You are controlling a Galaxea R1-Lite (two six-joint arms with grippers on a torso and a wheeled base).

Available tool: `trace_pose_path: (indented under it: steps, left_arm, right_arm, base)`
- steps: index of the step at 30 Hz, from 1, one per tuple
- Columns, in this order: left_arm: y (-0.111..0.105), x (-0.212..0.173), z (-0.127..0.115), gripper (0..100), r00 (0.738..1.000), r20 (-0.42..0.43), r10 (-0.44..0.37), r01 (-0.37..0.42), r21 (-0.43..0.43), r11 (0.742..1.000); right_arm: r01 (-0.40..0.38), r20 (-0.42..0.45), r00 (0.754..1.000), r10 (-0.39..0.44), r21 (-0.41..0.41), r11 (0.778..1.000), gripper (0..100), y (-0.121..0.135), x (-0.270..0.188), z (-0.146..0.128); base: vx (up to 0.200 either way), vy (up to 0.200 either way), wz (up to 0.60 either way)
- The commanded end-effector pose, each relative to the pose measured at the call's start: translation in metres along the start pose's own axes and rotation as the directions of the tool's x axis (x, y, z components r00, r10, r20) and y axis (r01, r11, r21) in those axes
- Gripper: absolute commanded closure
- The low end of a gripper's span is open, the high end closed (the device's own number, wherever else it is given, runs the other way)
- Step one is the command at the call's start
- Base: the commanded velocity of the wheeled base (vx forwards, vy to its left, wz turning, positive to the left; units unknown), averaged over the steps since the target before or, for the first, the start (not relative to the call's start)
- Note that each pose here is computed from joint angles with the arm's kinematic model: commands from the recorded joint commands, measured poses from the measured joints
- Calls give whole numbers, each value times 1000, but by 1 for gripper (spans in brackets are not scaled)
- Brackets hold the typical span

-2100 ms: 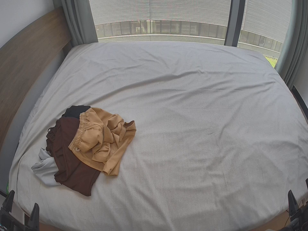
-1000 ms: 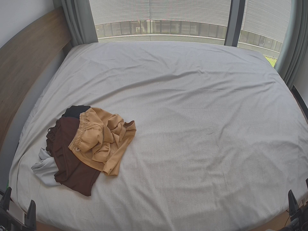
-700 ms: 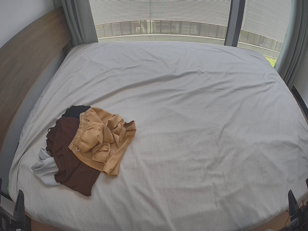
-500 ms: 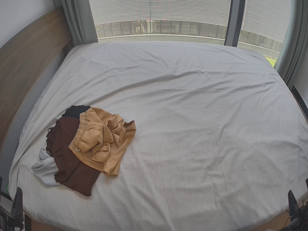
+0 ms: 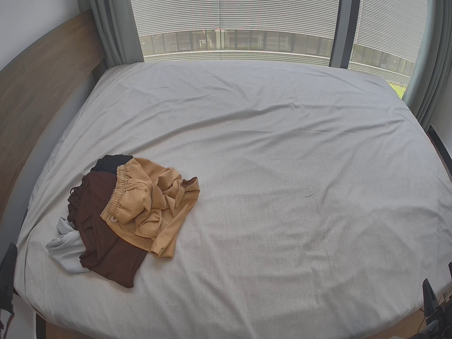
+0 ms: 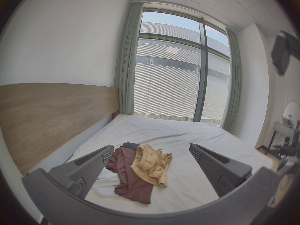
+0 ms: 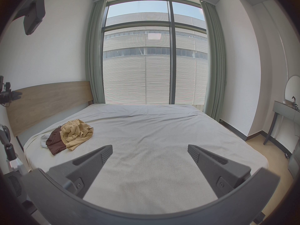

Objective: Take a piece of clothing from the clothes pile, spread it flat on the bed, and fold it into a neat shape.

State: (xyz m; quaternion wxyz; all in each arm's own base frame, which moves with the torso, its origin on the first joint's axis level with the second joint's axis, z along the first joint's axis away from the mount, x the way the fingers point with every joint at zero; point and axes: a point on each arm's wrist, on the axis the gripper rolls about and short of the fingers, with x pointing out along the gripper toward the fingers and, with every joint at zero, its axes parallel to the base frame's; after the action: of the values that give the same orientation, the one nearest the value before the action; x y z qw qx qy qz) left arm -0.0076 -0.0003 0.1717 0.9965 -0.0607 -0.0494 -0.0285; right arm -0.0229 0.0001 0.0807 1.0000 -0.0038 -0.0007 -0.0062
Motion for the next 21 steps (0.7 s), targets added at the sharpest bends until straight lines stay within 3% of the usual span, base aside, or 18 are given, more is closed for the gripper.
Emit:
trace_pose_path:
  steps: [1,7,14,21]
  left_arm:
    - [-5,31,34,0,997,-63,-46,39,-106,994]
    - [-9,65,48,0,988,-130,-89,68,-157,985]
    - [-17,108,63,0,985,-108,-133,115,-160,981]
    - [-26,126,60,0,974,-124,-187,165,-169,972]
  right_arm:
    - [0,-9,1000,0,0,1000,0,0,1,-5]
    - [0,-9,1000,0,1,1000,0,0,1,-5]
    - [0,-9,1000,0,0,1000,0,0,1,-5]
    - [1,-9,1000,-1,1,1000,0,0,1,-5]
  base:
    - [0,0,0]
    - [0,0,0]
    - [0,0,0]
    - [0,0,0]
